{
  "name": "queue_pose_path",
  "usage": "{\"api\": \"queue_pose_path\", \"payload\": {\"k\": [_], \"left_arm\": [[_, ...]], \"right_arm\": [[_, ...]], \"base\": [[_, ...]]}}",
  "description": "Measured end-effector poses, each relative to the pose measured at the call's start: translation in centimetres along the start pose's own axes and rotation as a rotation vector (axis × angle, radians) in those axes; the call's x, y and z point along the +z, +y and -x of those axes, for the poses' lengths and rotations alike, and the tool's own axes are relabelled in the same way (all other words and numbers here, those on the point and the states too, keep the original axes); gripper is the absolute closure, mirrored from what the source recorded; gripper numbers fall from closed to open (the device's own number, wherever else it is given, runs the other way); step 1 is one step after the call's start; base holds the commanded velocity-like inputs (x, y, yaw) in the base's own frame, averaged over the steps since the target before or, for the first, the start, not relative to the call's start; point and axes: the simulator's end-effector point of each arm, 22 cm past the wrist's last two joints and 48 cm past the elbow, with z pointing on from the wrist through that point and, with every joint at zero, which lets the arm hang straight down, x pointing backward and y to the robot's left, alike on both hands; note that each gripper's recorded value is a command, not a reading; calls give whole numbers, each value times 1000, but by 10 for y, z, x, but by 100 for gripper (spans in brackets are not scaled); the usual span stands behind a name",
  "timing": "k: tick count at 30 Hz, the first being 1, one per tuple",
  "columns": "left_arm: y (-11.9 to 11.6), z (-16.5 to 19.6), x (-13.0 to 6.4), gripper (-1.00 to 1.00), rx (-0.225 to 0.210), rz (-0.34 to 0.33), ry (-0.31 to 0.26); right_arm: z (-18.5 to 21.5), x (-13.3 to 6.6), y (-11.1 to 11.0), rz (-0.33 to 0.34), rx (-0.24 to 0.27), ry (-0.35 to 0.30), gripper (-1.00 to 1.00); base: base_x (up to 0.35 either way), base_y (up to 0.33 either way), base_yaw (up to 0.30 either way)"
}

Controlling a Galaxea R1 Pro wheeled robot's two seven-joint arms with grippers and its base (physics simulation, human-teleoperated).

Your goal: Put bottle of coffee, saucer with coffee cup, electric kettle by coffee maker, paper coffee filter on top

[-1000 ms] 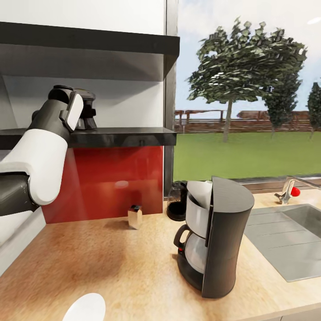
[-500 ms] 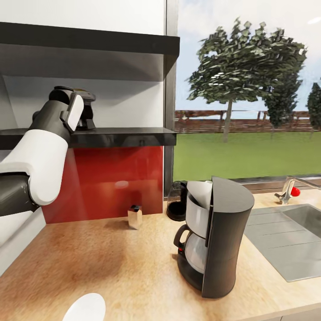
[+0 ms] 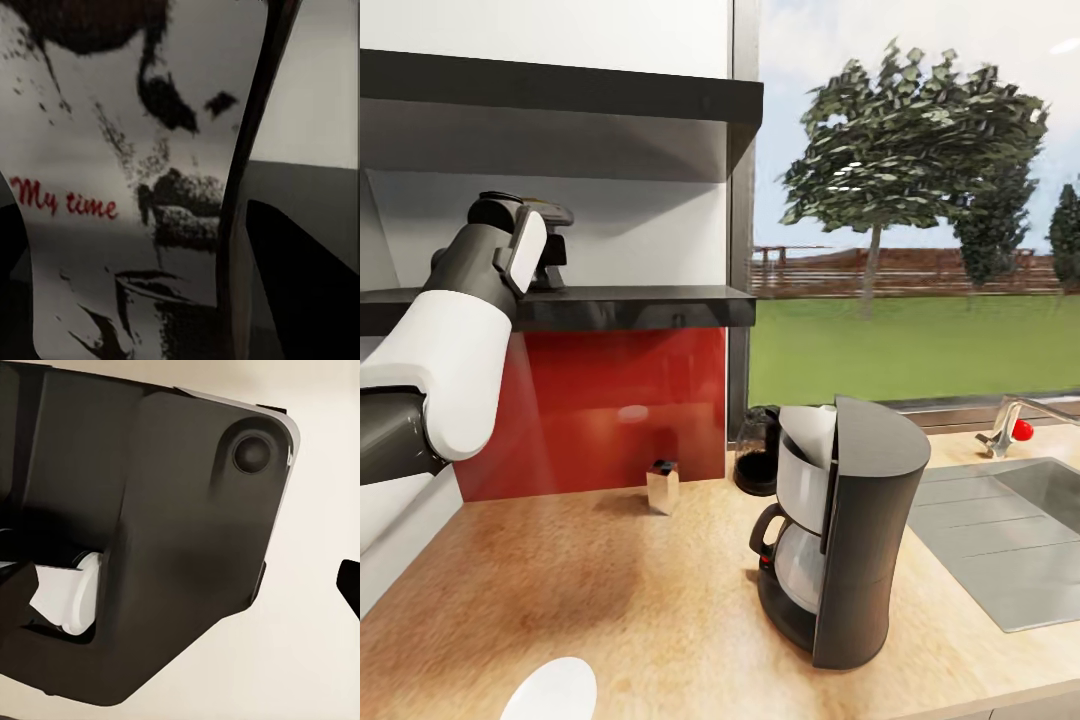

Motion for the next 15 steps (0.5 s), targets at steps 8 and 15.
{"api": "queue_pose_path", "payload": {"k": [8, 15], "left_arm": [[1, 0, 0, 100, 2, 3, 0], [7, 0, 2, 100, -3, 9, 0]], "right_arm": [[0, 0, 1, 1, 0, -1, -100], [1, 0, 1, 2, -1, -1, -100]], "base": [[0, 0, 0], [-136, 0, 0]]}}
